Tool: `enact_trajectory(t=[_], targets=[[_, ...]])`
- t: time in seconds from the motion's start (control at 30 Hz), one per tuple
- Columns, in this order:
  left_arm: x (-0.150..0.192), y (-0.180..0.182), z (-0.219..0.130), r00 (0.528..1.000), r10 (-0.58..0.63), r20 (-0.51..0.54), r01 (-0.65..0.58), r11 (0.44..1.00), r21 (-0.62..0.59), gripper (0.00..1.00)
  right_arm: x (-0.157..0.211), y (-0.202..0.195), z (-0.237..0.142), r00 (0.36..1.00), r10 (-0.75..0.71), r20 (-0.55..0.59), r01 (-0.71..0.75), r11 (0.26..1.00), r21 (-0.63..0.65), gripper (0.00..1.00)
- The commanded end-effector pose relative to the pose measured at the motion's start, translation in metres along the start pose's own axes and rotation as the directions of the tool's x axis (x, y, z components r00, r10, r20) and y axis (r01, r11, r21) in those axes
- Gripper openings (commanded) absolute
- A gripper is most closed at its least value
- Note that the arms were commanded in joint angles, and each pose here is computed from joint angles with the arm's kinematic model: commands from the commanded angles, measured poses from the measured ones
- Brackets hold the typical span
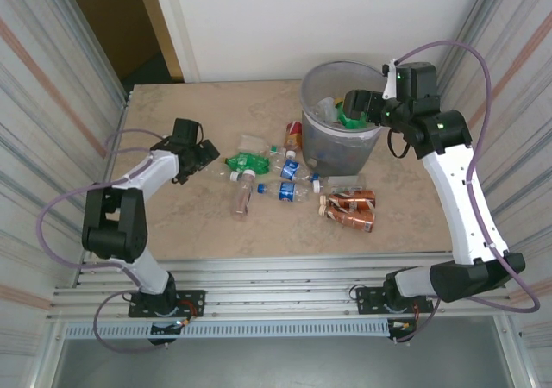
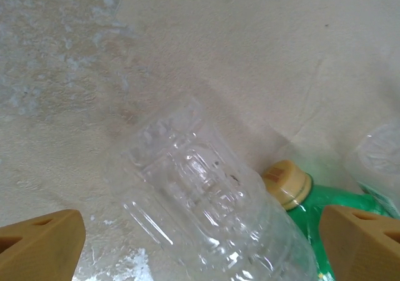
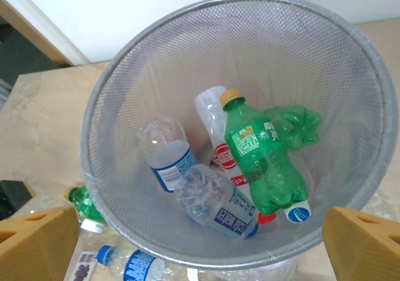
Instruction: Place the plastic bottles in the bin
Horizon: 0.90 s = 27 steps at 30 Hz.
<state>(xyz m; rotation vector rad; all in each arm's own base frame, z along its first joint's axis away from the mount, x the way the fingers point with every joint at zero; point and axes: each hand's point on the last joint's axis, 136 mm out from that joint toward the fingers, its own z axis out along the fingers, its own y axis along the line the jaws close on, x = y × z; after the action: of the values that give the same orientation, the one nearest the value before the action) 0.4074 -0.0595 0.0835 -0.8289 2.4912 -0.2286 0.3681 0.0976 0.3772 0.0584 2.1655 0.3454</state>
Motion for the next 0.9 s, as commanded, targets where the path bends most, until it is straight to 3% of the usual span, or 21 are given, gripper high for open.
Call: enact_trajectory(t=[0.0, 0.67, 0.87], targets=[[-0.002, 0.005, 0.006, 0.999, -0.034, -0.005, 0.034, 0.998, -0.052, 0.96, -0.005, 0.003, -0.007, 0.999, 0.032, 0.033, -0.031, 0.999, -0.025, 0.98], [0.022, 0.022, 0.029, 0.997, -0.035, -0.072, 0.028, 0.995, -0.097, 0.87, 0.008, 0.003, 0.006, 0.998, 0.063, -0.01, -0.063, 0.997, -0.035, 0.98], [0.024, 0.035, 0.031, 0.995, -0.05, -0.081, 0.04, 0.993, -0.115, 0.93, 0.011, 0.003, 0.01, 0.997, 0.067, -0.024, -0.068, 0.997, -0.038, 0.98]])
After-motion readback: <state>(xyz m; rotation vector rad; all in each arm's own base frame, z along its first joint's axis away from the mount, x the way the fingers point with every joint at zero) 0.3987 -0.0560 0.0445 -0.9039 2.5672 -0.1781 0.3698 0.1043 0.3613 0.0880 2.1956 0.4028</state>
